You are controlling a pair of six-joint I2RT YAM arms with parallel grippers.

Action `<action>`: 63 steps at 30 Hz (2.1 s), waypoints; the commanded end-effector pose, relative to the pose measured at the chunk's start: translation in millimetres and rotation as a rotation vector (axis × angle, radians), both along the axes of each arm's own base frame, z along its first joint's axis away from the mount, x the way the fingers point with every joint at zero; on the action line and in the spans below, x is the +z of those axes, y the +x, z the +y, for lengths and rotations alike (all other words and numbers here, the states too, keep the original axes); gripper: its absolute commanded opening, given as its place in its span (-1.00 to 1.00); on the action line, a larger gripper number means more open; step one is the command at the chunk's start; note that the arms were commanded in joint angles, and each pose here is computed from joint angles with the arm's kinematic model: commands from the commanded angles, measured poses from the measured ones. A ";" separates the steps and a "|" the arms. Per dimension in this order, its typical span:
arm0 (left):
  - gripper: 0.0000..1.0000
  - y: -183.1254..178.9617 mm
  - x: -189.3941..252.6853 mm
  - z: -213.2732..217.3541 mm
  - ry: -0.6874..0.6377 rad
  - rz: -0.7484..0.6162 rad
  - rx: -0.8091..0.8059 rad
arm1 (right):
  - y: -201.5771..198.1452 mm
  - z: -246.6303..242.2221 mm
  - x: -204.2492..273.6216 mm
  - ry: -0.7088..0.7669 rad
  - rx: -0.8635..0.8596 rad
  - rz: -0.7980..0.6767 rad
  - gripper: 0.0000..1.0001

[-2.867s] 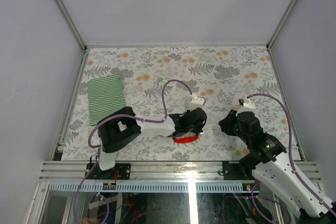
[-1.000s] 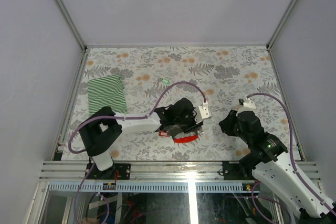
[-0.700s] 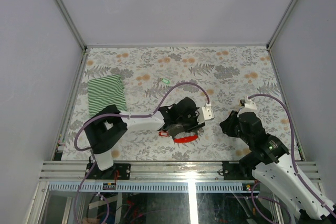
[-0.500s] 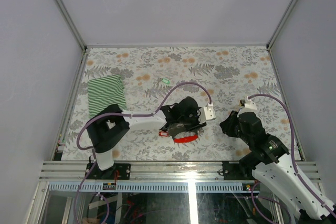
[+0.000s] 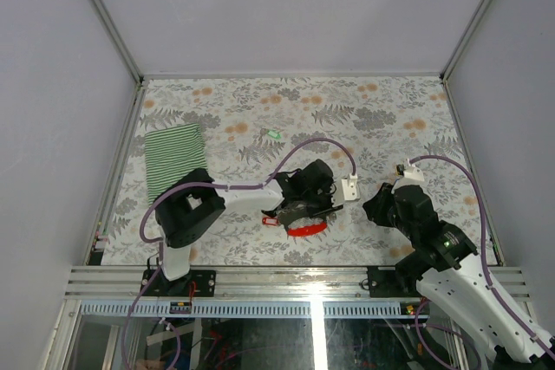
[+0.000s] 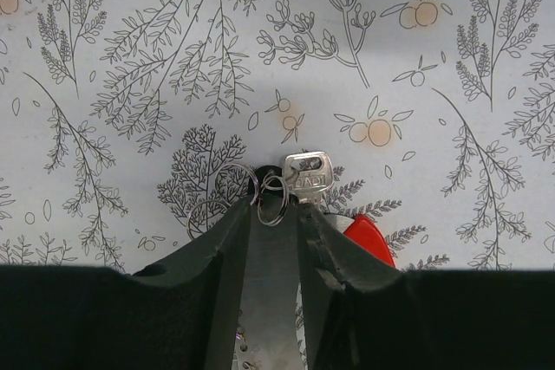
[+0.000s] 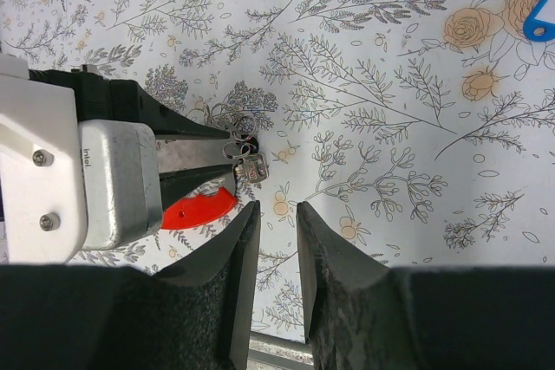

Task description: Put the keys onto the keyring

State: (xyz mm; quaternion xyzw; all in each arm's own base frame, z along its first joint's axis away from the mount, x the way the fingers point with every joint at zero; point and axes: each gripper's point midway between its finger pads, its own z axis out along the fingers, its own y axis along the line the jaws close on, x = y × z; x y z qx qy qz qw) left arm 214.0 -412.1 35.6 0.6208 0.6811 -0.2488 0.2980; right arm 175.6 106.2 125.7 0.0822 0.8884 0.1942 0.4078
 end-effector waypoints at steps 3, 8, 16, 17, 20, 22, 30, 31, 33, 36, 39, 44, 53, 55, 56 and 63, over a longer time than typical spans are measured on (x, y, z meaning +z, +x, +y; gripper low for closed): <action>-0.54 4.2 3.5 -7.2 0.003 -0.021 -0.025 | 7.3 2.4 17.5 0.031 -0.015 -0.044 -0.40; -0.74 4.9 4.3 -7.6 0.000 -0.023 -0.020 | 7.4 3.4 17.2 0.033 -0.011 -0.042 -0.40; -0.87 12.0 11.2 -6.8 -0.034 -0.029 0.018 | 7.1 3.6 17.4 0.036 -0.011 -0.043 -0.40; -0.87 13.0 12.2 -6.4 -0.041 -0.027 0.023 | 7.1 3.7 17.3 0.036 -0.010 -0.042 -0.40; -0.87 17.0 15.7 -5.6 -0.053 -0.026 0.039 | 7.1 4.1 17.4 0.038 -0.009 -0.042 -0.39; -0.88 19.7 16.6 -5.2 -0.057 -0.027 0.048 | 6.9 4.4 17.1 0.038 -0.007 -0.041 -0.39; -0.80 26.5 18.5 -2.5 -0.071 -0.023 0.078 | 7.0 4.9 16.9 0.042 -0.007 -0.041 -0.39; -0.78 26.9 18.3 -2.5 -0.072 -0.023 0.080 | 7.2 5.1 17.0 0.042 -0.006 -0.042 -0.39; -0.76 28.5 18.8 -2.3 -0.076 -0.022 0.088 | 7.3 5.2 16.6 0.041 -0.006 -0.040 -0.39; -0.74 30.8 20.9 -2.0 -0.088 -0.023 0.100 | 7.4 5.7 16.4 0.041 -0.004 -0.039 -0.39; -0.72 33.8 23.3 -2.0 -0.098 -0.028 0.113 | 7.6 5.9 16.0 0.041 -0.004 -0.038 -0.39; -0.69 40.4 24.2 0.4 -0.099 -0.039 0.143 | 7.9 6.4 15.9 0.042 -0.002 -0.038 -0.38; -0.55 41.3 25.2 0.6 -0.106 -0.040 0.151 | 7.9 7.1 15.3 0.043 0.001 -0.038 -0.38; -0.52 40.6 24.4 0.3 -0.105 -0.037 0.150 | 7.5 7.4 15.1 0.045 0.002 -0.036 -0.38; -0.51 40.2 24.0 0.0 -0.106 -0.033 0.148 | 7.6 7.0 15.1 0.042 0.002 -0.037 -0.38; -0.38 39.0 17.4 -1.5 -0.093 -0.016 0.140 | 7.0 6.8 14.0 0.044 0.000 -0.034 -0.38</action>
